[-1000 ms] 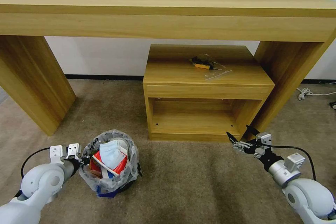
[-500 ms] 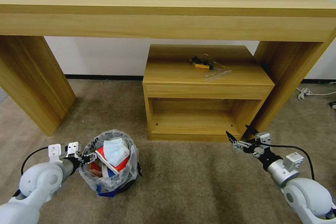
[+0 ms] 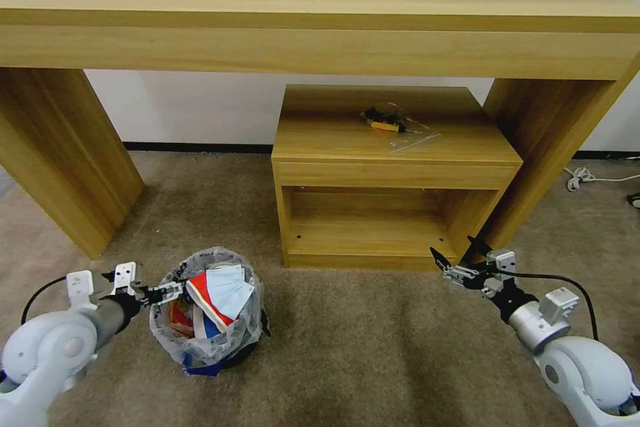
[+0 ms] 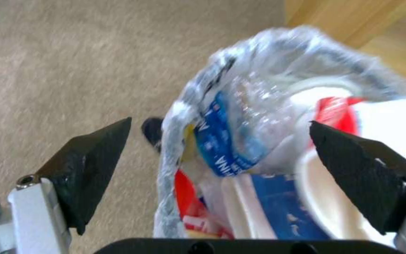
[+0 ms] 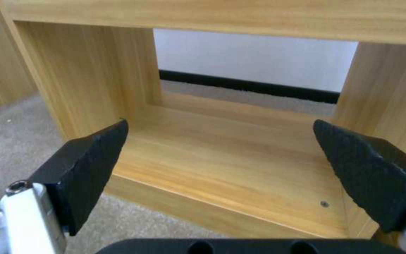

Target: Pick up the trash bin and place the garbage on the floor into it.

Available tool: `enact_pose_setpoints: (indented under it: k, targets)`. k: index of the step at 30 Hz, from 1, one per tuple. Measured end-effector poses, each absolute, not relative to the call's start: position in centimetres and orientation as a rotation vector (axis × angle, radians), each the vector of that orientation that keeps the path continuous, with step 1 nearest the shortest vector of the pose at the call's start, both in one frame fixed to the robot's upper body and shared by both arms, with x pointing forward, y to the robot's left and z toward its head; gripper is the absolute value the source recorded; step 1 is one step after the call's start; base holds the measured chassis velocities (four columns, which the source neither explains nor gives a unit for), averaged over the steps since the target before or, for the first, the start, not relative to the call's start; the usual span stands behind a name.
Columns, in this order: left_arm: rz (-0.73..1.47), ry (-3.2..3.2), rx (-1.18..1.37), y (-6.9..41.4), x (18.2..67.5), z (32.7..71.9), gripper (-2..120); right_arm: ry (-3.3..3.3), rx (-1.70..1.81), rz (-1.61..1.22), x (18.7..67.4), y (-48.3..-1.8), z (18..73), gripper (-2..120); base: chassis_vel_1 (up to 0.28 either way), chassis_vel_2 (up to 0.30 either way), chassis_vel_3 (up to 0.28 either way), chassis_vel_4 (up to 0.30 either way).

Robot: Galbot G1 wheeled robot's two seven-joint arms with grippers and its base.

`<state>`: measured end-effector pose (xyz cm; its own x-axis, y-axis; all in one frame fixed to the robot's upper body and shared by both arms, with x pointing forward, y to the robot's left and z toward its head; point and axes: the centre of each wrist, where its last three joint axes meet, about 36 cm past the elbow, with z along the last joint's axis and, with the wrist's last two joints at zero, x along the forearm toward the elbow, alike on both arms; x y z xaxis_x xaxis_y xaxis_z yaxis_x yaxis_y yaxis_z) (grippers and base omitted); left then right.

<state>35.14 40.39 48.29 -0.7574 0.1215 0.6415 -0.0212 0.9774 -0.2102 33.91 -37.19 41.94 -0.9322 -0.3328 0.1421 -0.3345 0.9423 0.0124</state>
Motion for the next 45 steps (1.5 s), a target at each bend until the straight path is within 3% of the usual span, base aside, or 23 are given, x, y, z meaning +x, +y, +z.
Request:
enact_pose_setpoints:
  k: [10, 17, 26, 28, 32, 45]
  targets:
    - [0.271, -2.479, -0.221, 42.2, 33.6, 48.7, 100, -2.977, 0.51, 0.029, 33.7, -37.3, 42.9, 100, 0.0, 0.0, 0.0, 0.0]
    - [0.182, -2.664, -0.258, 42.5, 31.0, 46.6, 100, -2.998, 0.501, 0.062, 32.1, -36.9, 43.7, 100, 0.0, 0.0, 0.0, 0.0]
    - [0.047, -2.881, -0.224, 40.0, 28.3, 45.7, 100, -3.079, 0.403, 0.027, 27.7, -33.5, 44.3, 100, 0.0, 0.0, 0.0, 0.0]
    - [-0.075, -2.965, -0.144, 38.4, 27.0, 45.1, 100, -3.138, 0.262, 0.033, 25.4, -30.0, 44.8, 100, 0.0, 0.0, 0.0, 0.0]
    - [-0.049, -3.002, -0.027, 36.3, 25.9, 44.3, 100, -3.179, 0.142, 0.112, 23.8, -28.1, 45.0, 100, 0.0, 0.0, 0.0, 0.0]
    - [-0.016, -3.023, 0.065, 32.2, 22.6, 42.1, 100, -3.175, 0.031, 0.19, 18.2, -27.6, 44.7, 100, 0.0, 0.0, 0.0, 0.0]
